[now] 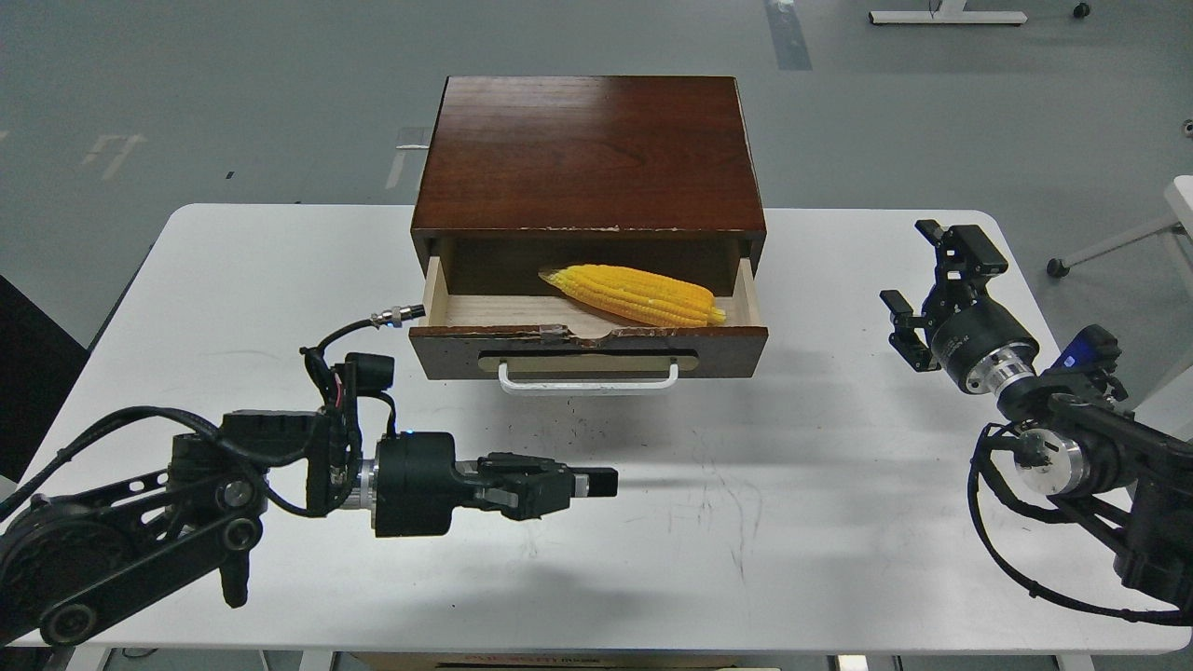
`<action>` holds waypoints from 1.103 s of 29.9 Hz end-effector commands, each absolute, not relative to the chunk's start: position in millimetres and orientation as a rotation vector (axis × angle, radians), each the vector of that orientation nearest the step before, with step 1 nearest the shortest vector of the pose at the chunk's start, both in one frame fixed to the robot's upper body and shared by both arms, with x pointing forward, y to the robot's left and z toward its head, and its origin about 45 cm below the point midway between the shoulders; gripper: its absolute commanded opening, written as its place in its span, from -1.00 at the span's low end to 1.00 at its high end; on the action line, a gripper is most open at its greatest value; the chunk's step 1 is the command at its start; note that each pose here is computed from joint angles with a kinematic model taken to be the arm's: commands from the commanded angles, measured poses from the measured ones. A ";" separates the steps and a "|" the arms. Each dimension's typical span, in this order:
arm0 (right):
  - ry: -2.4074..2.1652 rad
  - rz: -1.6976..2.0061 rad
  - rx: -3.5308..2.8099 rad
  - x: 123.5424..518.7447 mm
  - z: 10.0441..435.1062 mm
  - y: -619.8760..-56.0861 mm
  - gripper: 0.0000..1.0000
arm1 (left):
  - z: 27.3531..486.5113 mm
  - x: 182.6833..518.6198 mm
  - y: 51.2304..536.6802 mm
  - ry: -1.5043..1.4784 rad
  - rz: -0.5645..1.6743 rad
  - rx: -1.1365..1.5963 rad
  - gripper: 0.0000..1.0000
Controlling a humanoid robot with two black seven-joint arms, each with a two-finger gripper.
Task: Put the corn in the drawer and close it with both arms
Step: 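Bring the left gripper down in front of the drawer handle, then push the drawer front with the left gripper toward the box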
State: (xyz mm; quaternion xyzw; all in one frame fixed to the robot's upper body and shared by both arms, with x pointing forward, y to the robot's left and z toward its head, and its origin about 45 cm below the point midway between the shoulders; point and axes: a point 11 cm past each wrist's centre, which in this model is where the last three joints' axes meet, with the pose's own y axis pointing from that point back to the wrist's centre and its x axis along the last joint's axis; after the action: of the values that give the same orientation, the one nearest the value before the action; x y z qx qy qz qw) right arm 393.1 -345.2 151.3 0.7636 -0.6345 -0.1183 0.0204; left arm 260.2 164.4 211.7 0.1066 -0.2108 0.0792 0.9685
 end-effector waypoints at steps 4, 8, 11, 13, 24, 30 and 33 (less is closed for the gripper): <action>-1.968 -0.368 2.368 393.1 151.2 -345.1 0.98 | 205.1 278.8 178.6 -0.311 0.295 0.180 -1.00; -1.968 -0.368 2.368 393.1 151.2 -345.1 0.98 | 201.6 279.1 174.8 -0.304 0.295 0.176 -1.00; -1.968 -0.368 2.368 393.1 151.2 -345.1 0.98 | 195.8 282.0 177.5 -0.297 0.307 0.191 -1.00; -1.968 -0.367 2.369 393.0 151.5 -345.4 0.98 | 191.0 284.2 177.5 -0.287 0.315 0.196 -1.00; -1.967 -0.387 2.350 386.5 143.8 -348.2 0.98 | 181.0 294.0 187.1 -0.276 0.355 0.228 -1.00; -1.968 -0.393 2.345 384.7 141.7 -349.0 0.98 | 178.1 297.0 189.4 -0.272 0.367 0.236 -1.00; -1.969 -0.392 2.344 384.7 142.0 -349.7 0.98 | 175.8 300.0 191.5 -0.269 0.373 0.245 -1.00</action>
State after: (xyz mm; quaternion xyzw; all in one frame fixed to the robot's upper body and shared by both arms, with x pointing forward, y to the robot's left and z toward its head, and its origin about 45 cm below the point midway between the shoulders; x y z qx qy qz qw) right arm 384.7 -348.8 141.6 0.7597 -0.6371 -0.1274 0.0279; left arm 297.0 189.7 177.5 0.1173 -0.1337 0.1816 0.9672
